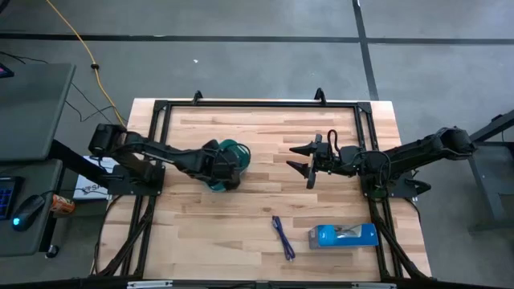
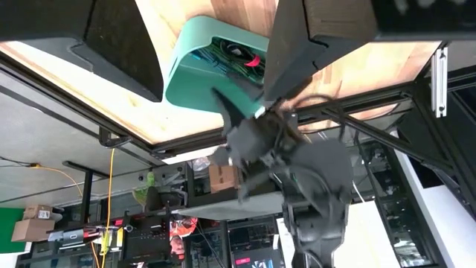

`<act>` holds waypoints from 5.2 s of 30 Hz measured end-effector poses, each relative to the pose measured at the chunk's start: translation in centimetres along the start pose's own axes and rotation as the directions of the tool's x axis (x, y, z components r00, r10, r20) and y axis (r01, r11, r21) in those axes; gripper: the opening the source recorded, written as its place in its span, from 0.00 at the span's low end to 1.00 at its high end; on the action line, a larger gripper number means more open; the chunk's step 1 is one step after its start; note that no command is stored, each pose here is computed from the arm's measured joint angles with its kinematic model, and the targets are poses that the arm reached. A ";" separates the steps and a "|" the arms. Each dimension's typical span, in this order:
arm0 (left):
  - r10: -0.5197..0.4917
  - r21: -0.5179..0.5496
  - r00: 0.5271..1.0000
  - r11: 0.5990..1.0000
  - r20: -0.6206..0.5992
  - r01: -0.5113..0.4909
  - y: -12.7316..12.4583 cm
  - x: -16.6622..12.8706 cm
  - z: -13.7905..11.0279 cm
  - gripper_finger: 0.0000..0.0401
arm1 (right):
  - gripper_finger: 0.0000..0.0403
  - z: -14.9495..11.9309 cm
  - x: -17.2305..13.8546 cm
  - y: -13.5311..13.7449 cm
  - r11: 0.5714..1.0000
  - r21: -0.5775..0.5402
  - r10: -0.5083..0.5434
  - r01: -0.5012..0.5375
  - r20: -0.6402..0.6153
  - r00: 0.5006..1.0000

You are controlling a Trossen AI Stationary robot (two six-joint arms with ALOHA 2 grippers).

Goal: Pick and place USB-C Cables
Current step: Put the dark blue charger cable into the bin

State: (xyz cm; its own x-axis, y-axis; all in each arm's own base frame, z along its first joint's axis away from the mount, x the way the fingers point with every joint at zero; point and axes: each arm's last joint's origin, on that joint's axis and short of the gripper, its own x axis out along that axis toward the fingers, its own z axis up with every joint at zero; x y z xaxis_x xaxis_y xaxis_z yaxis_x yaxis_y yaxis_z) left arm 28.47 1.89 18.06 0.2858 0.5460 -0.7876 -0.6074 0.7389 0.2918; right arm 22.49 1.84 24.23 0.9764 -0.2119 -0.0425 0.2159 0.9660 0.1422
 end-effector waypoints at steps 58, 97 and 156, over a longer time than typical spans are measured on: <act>-0.521 0.273 0.394 0.801 0.757 0.533 4.1 -6.7 -5.1 0.38 | 0.56 1.6 1.8 4.3 0.977 0.124 0.189 -0.172 -0.142 0.972; -0.521 0.257 0.396 0.793 0.756 0.553 4.1 -6.7 -5.1 0.38 | 0.56 -10.1 6.3 19.1 0.958 0.003 -0.133 0.287 -0.881 0.453; -0.523 0.255 0.402 0.793 0.751 0.554 4.0 -6.7 -5.1 0.38 | 0.55 -13.8 6.9 19.8 0.968 0.005 -0.099 0.251 -0.912 0.399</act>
State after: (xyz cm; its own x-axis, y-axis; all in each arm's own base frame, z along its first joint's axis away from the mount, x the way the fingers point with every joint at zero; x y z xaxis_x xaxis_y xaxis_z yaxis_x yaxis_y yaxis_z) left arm 20.31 -0.79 21.70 0.9896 0.1299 -0.0615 -0.1339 0.9888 -0.0663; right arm 33.39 21.49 13.12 0.3579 -0.0452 -0.9327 0.4541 0.8812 0.1316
